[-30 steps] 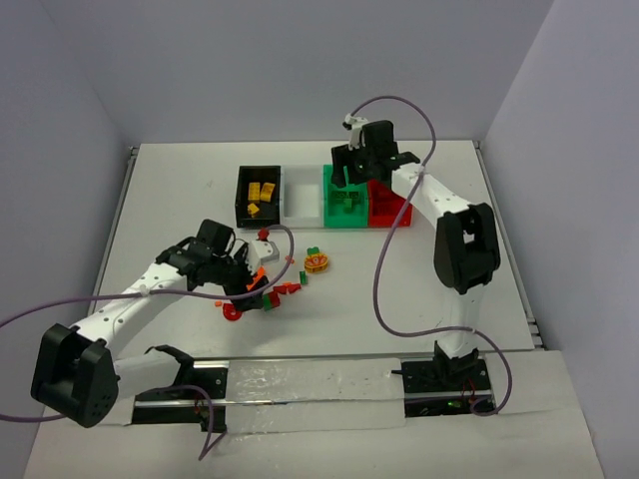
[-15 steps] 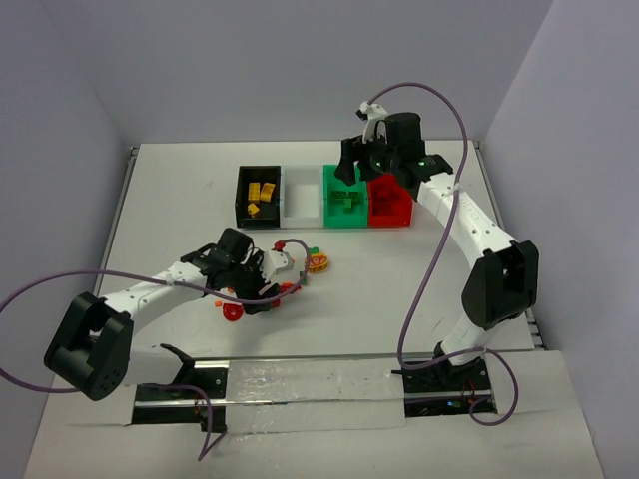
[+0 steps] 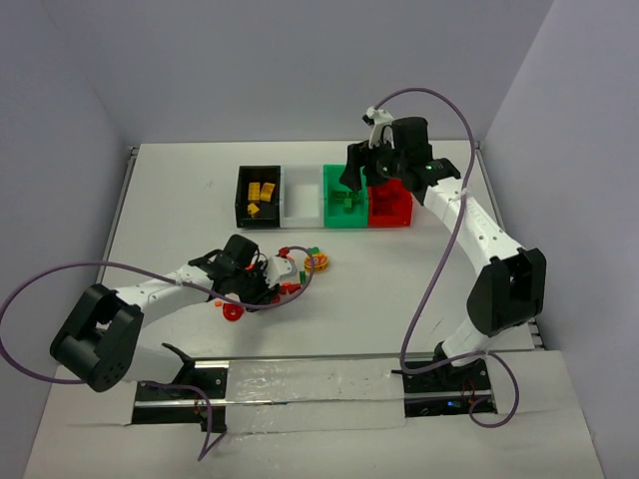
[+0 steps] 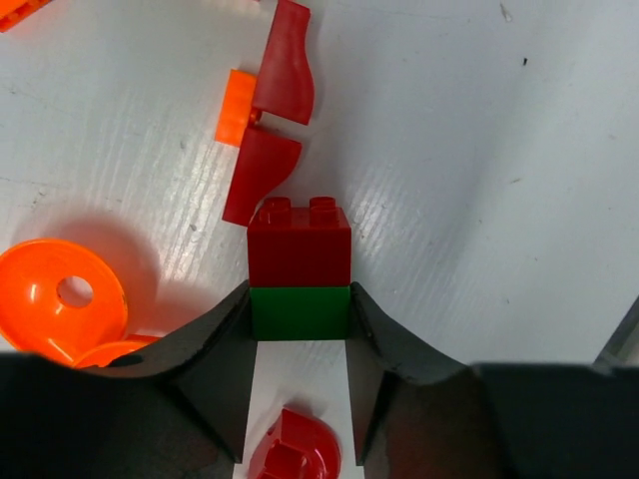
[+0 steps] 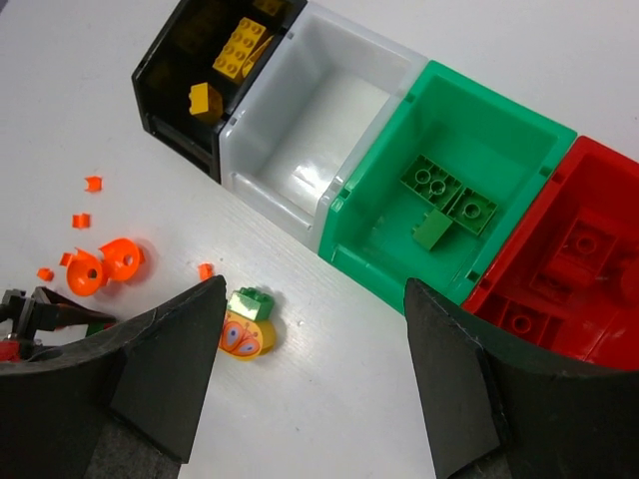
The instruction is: Sort the legos into containers by color
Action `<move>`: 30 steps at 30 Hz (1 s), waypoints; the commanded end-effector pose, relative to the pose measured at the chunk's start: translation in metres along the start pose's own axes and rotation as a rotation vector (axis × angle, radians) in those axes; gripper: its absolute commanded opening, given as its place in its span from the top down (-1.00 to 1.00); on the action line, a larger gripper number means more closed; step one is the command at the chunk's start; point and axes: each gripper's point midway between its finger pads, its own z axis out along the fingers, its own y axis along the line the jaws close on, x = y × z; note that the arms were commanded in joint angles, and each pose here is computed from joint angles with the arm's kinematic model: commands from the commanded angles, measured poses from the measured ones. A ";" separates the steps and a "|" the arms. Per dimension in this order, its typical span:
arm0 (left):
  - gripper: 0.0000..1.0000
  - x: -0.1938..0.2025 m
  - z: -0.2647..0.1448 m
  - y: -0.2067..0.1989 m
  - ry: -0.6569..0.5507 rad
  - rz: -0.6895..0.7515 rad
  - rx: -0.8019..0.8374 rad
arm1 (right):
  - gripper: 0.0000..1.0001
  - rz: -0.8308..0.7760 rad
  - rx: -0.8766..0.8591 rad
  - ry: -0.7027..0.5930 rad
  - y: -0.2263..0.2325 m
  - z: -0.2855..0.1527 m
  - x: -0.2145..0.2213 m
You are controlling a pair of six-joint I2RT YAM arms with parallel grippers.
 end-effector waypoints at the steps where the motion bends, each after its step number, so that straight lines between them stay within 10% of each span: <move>1: 0.18 -0.013 -0.001 0.008 -0.051 0.018 -0.048 | -0.57 0.003 -0.028 -0.048 0.012 -0.020 -0.011; 13: 0.84 -0.089 -0.077 0.006 -0.290 0.108 -0.110 | -0.60 0.184 -0.509 0.106 0.092 -0.033 0.069; 30: 0.99 -0.152 -0.108 0.005 -0.348 0.145 -0.165 | -0.72 0.248 -0.843 0.311 0.187 -0.029 0.112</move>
